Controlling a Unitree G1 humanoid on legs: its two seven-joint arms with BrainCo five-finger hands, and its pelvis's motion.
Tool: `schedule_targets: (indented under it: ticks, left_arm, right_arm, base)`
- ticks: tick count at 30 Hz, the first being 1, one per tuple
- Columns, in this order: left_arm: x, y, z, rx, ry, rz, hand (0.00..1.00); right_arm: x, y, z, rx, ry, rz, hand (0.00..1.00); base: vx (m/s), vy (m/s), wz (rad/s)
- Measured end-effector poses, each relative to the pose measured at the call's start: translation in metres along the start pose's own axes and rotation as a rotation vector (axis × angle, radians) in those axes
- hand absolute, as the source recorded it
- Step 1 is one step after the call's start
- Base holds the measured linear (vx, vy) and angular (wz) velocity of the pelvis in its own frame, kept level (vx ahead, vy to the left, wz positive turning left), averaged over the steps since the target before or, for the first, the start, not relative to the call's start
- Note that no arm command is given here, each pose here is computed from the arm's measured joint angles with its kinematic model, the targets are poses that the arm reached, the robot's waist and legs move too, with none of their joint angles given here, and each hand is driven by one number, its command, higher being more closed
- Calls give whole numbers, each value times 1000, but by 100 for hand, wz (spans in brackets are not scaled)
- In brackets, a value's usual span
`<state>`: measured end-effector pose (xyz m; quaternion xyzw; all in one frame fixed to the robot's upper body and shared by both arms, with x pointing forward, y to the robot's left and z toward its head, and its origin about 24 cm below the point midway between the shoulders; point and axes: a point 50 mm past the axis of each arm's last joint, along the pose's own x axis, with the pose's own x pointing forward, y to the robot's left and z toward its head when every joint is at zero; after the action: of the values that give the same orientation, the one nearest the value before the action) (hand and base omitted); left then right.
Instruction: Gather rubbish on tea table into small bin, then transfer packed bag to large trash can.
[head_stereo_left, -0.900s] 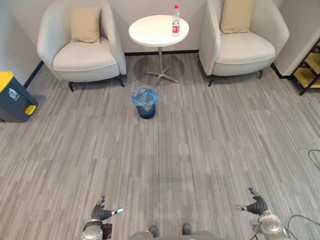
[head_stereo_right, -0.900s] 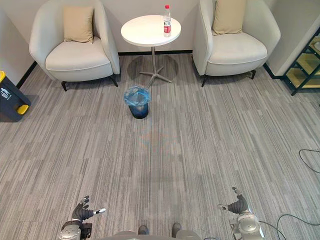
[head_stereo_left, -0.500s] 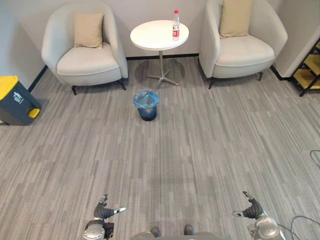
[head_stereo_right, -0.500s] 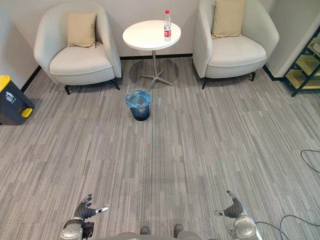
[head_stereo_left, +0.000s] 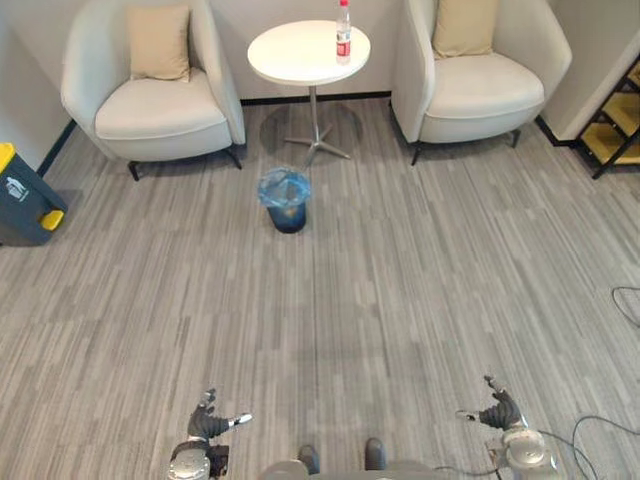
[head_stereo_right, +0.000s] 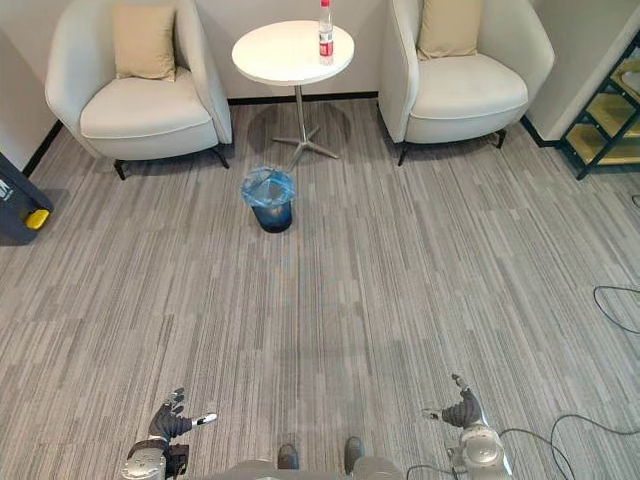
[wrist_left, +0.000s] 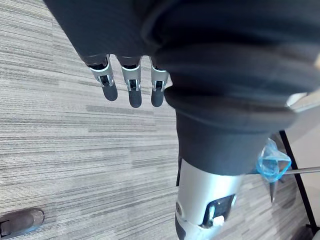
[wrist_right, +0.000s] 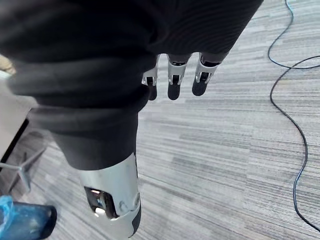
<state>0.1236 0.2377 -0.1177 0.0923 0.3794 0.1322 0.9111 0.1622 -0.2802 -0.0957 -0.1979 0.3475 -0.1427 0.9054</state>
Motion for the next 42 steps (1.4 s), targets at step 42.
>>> schedule_targets:
  ticks: [42]
  left_arm:
    - [13,-21,53,-66,-144,7,0]
  right_arm:
    - [0,34,3,150,56,29,0]
  base:
    - [518,-27,5]
